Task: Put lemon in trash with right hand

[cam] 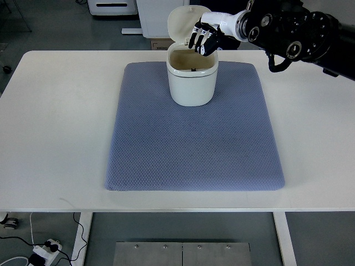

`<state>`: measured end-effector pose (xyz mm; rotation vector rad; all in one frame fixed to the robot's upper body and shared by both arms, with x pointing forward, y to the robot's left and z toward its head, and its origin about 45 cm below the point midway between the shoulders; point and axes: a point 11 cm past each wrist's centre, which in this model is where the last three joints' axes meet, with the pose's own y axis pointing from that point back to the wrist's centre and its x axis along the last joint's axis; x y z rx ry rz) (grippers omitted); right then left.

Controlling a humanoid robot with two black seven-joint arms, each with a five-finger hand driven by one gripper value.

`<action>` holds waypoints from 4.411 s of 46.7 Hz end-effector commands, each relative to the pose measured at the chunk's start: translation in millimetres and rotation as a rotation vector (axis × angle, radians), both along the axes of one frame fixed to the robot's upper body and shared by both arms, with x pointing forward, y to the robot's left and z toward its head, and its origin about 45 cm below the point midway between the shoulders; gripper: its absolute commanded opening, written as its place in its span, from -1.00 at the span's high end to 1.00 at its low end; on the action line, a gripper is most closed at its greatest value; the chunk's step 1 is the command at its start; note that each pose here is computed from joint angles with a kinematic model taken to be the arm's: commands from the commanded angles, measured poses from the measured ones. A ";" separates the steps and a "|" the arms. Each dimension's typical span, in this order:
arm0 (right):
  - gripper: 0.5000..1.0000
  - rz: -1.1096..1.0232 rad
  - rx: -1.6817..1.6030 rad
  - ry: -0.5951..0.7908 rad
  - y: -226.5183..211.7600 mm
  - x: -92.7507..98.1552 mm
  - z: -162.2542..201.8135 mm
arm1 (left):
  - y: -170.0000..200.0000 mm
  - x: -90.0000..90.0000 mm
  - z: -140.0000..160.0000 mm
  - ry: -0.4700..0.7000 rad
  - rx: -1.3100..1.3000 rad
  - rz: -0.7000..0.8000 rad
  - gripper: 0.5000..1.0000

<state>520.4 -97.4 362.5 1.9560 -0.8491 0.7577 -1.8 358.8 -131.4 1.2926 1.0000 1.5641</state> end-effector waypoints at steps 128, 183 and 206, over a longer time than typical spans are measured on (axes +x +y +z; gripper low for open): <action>-1.00 -0.714 1.436 0.243 -187.3 -6.4 -120.2 | 0.3 0.0 0.0 0.000 0.001 0.000 -1.00; -1.00 -0.779 1.473 0.077 -197.9 -29.8 -169.3 | -0.3 0.0 0.0 0.000 -0.001 0.000 -1.00; -1.00 -0.796 1.492 0.083 -193.1 -38.1 -184.6 | 0.2 0.0 0.0 0.000 0.001 0.000 -1.00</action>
